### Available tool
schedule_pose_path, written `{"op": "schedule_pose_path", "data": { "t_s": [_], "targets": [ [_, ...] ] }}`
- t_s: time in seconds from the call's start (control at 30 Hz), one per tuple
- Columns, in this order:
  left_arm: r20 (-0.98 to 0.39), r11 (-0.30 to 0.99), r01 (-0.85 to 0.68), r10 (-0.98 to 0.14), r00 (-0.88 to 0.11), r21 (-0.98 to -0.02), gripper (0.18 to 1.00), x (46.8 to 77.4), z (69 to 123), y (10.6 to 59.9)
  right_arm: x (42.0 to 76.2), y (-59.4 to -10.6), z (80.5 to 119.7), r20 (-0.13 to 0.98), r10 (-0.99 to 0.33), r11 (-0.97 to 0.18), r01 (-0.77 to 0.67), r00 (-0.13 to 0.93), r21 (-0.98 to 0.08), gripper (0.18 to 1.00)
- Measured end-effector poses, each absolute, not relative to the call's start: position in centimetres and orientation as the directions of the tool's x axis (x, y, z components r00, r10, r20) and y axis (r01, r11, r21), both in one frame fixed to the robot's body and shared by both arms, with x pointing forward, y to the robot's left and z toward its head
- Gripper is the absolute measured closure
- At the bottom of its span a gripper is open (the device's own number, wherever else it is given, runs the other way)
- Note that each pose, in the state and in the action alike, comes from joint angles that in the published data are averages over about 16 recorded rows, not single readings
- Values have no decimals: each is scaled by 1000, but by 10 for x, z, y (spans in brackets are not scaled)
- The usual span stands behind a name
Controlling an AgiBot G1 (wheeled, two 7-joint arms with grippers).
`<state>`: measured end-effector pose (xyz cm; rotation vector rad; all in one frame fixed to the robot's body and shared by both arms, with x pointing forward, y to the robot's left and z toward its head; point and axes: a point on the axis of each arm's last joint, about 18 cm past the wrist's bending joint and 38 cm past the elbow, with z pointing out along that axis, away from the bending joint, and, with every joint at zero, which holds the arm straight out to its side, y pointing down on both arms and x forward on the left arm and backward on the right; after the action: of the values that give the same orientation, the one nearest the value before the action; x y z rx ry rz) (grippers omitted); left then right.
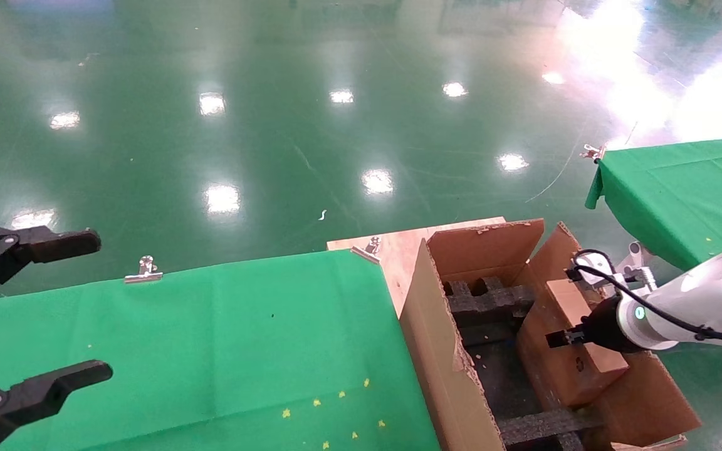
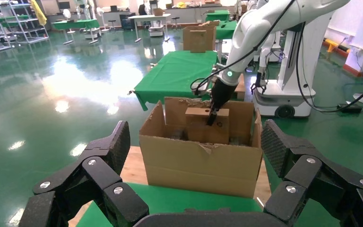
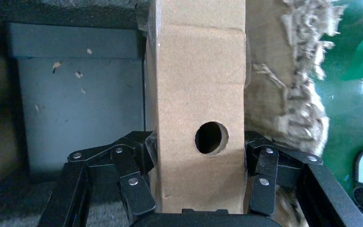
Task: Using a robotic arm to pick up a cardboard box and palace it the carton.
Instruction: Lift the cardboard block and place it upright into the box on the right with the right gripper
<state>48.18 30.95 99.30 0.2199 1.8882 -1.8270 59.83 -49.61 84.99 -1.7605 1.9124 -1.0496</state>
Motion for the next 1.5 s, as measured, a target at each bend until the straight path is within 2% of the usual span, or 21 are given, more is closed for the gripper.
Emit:
{"op": "schedule_pose_path", "data": {
  "t_s": [1.0, 1.5],
  "targets": [
    [-455, 87, 447, -223, -862, -890, 183, 482, 993, 310, 631, -494, 770, 249, -964, -72, -804, -97, -590, 901],
    [-455, 86, 447, -224, -862, -890, 183, 482, 993, 310, 637, -491, 764, 243, -967, -84, -807, -76, -584, 880]
  ]
}}
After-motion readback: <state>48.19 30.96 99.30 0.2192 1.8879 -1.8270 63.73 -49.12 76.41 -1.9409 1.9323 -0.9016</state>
